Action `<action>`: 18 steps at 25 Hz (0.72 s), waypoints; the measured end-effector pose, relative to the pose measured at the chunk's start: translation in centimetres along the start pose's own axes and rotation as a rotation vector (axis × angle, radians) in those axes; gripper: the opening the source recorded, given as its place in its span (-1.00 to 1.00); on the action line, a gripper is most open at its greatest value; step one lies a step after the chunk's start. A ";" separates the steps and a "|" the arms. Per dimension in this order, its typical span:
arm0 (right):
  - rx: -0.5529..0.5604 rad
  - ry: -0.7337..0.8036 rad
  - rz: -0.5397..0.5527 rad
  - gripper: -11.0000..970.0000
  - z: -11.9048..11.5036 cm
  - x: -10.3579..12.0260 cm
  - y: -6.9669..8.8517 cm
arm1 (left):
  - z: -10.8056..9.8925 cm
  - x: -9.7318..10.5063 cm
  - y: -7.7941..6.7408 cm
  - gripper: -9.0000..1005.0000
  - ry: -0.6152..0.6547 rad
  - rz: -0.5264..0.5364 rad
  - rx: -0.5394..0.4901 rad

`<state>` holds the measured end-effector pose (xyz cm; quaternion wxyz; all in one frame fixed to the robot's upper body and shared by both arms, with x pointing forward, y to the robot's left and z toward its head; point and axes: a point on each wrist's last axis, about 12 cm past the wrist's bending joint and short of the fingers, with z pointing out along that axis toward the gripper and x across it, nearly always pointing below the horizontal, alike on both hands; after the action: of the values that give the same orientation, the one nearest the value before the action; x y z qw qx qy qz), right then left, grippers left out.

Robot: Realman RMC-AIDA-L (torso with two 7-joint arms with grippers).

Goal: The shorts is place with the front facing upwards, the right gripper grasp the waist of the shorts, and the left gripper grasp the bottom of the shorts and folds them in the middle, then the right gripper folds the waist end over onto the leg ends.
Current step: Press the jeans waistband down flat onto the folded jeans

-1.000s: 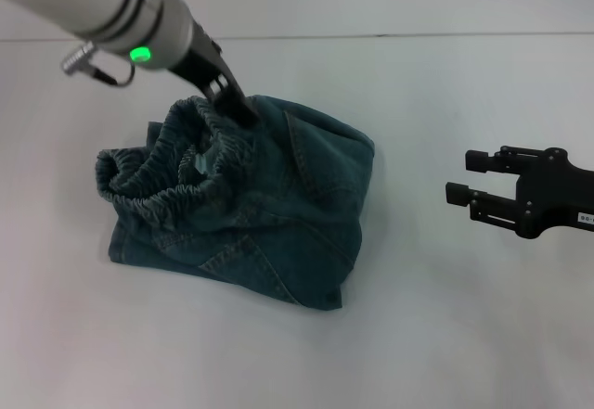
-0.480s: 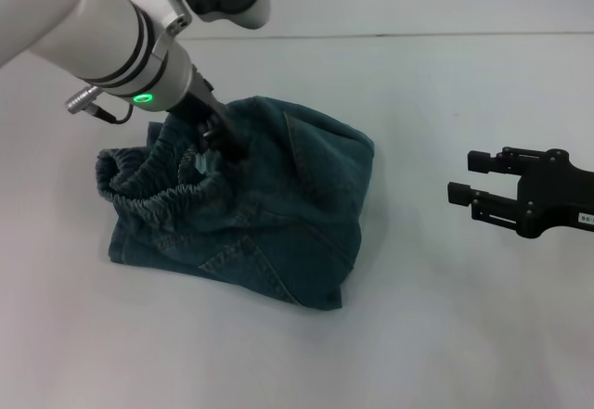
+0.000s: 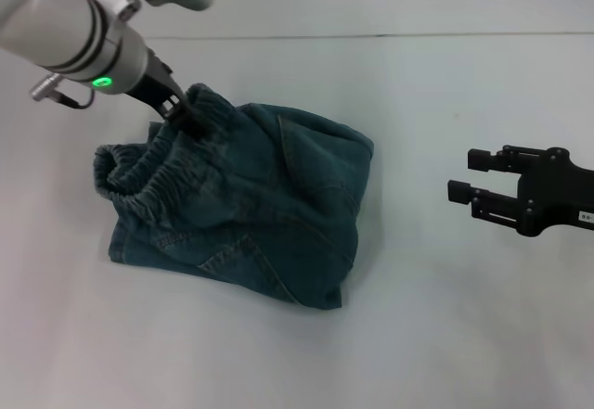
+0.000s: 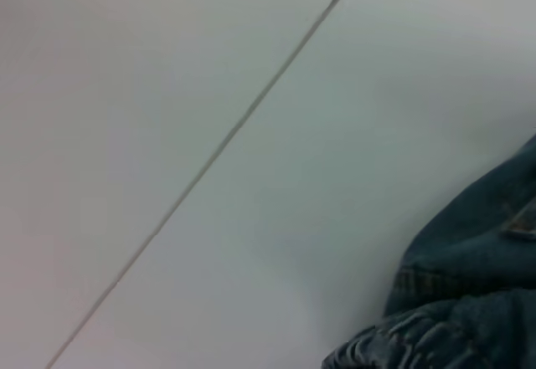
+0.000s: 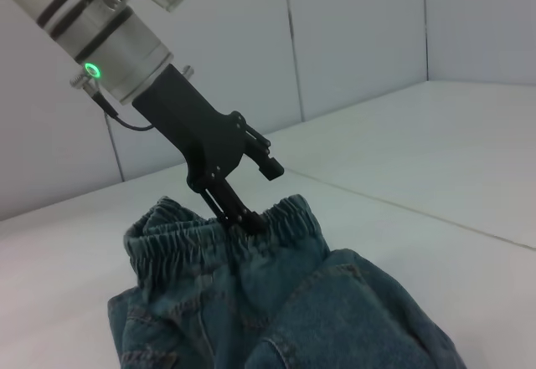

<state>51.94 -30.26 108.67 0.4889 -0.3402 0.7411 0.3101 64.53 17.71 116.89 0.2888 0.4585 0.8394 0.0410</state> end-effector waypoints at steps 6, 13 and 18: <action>-0.003 -0.002 -0.001 0.21 0.1 -0.1 0.0 | 1.0 1.4 1.6 0.87 0.006 -0.032 -0.025; -0.007 -0.002 0.000 0.21 0.1 -0.1 0.0 | 0.7 2.1 2.7 0.87 -0.014 -0.074 -0.056; -0.004 -0.013 -0.002 0.22 0.0 -0.3 0.0 | -0.9 2.0 3.3 0.87 -0.063 -0.097 -0.096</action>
<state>52.02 -30.25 108.95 0.4931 -0.3400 0.7369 0.3133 65.69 21.37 117.86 0.3385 0.4039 0.8482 0.0525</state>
